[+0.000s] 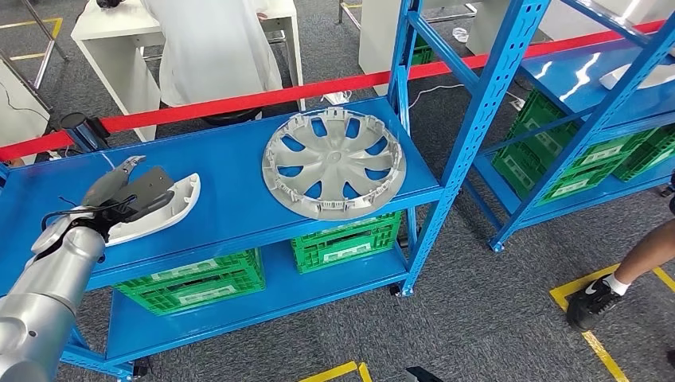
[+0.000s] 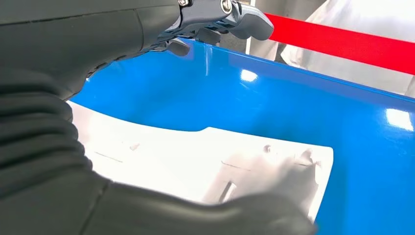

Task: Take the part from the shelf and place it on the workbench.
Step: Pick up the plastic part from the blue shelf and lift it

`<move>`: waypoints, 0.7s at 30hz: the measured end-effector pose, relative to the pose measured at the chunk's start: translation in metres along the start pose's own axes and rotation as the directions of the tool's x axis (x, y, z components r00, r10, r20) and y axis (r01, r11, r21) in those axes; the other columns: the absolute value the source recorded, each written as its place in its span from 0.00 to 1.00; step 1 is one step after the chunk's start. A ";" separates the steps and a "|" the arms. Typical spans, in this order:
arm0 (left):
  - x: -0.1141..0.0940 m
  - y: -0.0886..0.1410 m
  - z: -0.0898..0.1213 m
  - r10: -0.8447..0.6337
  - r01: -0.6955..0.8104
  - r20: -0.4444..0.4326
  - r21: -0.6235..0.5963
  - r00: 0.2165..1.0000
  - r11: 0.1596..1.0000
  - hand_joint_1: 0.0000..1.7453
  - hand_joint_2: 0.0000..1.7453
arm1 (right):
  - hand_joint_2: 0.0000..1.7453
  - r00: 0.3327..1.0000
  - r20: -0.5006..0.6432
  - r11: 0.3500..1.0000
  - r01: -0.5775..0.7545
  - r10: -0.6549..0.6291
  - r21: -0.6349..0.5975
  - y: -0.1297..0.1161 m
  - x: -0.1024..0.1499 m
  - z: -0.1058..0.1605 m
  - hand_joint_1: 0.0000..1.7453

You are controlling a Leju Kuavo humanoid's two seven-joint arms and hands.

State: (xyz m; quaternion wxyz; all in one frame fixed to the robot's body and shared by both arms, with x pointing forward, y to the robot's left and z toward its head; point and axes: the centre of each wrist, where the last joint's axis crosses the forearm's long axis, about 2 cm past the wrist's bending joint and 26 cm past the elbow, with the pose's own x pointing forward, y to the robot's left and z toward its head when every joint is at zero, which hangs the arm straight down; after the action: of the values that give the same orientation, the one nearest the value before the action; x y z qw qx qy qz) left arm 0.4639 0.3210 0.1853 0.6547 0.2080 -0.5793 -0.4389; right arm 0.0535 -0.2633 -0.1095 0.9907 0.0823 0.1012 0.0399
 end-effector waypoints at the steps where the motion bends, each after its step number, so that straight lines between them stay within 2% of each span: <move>1: 0.000 -0.001 0.000 -0.002 0.002 -0.001 0.002 1.000 1.000 0.00 1.00 | 0.00 1.000 0.000 1.000 0.003 -0.003 0.001 0.000 0.000 0.000 0.00; 13: 0.006 -0.005 -0.002 -0.078 0.078 -0.005 -0.022 0.997 0.997 0.00 1.00 | 0.00 1.000 0.001 1.000 0.014 -0.014 0.004 -0.001 -0.001 0.000 0.00; 21: -0.002 -0.009 0.001 -0.047 0.068 0.084 -0.263 0.995 0.962 0.00 1.00 | 0.00 1.000 -0.001 1.000 0.009 -0.009 -0.002 -0.003 -0.001 0.000 0.00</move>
State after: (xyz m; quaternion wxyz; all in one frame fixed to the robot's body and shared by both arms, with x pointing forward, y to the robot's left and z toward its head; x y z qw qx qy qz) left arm 0.4599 0.3187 0.1774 0.6408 0.1178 -0.5337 -0.5391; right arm 0.0524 -0.2669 -0.1098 0.9908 0.0809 0.1022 0.0355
